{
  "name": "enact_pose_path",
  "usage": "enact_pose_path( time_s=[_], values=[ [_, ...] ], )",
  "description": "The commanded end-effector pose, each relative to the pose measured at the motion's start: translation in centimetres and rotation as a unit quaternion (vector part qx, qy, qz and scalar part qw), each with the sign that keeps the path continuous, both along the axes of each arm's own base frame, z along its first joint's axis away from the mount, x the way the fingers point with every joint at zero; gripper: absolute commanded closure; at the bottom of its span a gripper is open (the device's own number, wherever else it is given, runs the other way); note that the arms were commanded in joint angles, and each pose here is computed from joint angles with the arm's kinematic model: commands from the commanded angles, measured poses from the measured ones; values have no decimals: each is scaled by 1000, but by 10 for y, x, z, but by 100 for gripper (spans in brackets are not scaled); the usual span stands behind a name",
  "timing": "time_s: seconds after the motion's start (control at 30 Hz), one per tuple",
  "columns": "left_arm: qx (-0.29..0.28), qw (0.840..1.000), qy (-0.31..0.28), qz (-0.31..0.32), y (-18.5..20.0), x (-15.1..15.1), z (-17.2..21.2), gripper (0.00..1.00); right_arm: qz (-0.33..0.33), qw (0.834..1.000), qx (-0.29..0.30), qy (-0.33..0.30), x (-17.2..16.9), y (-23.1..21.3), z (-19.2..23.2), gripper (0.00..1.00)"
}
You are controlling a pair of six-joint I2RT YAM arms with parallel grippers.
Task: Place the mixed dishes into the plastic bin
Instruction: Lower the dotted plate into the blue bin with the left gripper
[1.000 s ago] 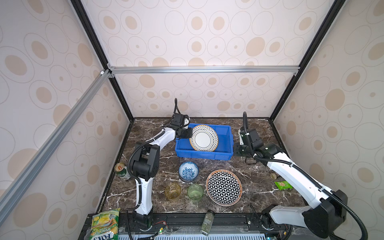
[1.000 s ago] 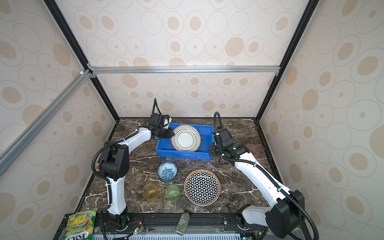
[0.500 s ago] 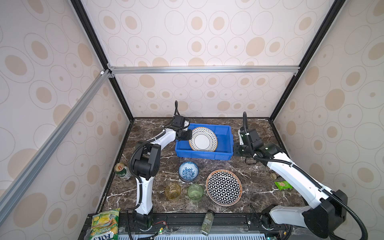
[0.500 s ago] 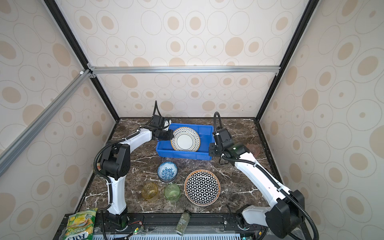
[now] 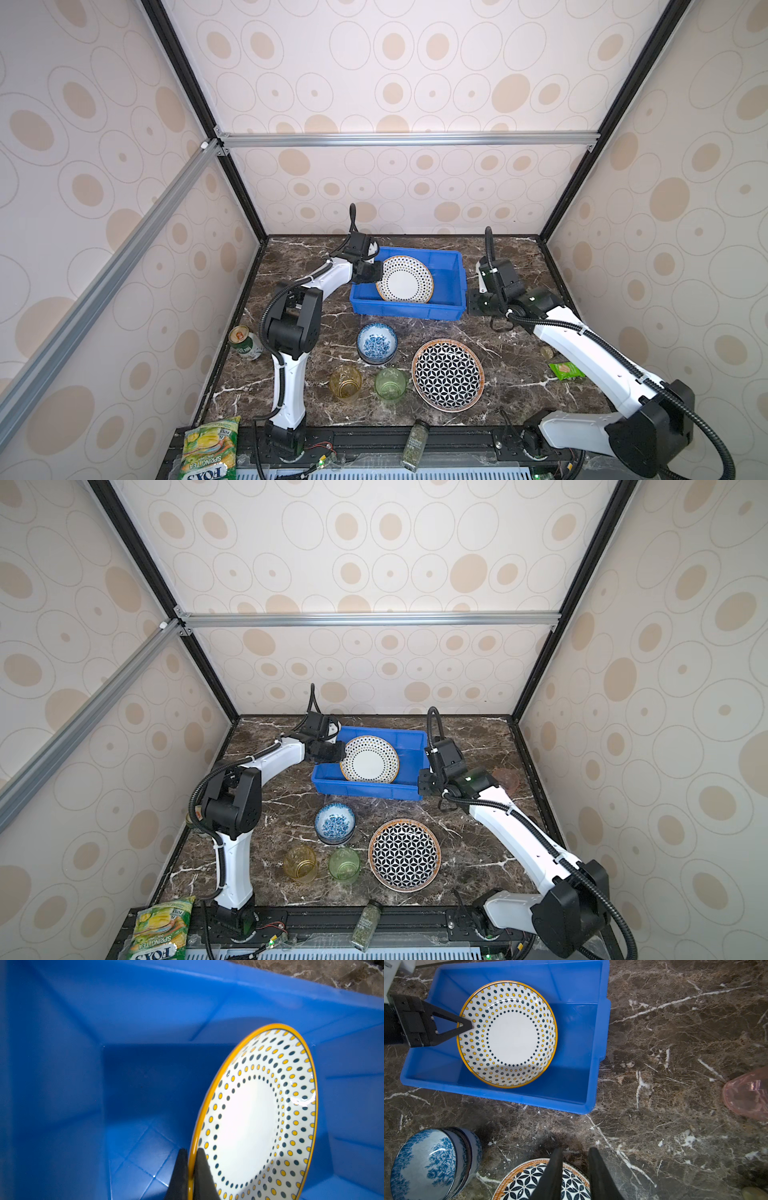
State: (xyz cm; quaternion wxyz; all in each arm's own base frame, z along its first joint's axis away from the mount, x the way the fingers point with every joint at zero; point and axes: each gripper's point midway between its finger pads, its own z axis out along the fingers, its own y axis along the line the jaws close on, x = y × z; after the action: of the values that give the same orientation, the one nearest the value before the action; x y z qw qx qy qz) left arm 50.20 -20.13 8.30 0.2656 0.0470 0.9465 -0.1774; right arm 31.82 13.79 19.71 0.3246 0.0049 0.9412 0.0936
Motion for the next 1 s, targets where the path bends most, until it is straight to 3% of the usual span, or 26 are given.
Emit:
enact_pose_path(
  time_s=[0.0, 0.5, 0.97],
  values=[
    [60, 997, 28, 26, 26, -4, -28, 100, -1, 1000, 6, -2, -4, -2, 2, 73],
    [76, 996, 38, 40, 21, -15, -37, 100, 2, 1000, 5, 2, -8, -3, -4, 73],
    [140, 987, 60, 49, 23, -30, -64, 98, 10, 1000, 0, 13, -11, -2, -14, 73]
  ],
)
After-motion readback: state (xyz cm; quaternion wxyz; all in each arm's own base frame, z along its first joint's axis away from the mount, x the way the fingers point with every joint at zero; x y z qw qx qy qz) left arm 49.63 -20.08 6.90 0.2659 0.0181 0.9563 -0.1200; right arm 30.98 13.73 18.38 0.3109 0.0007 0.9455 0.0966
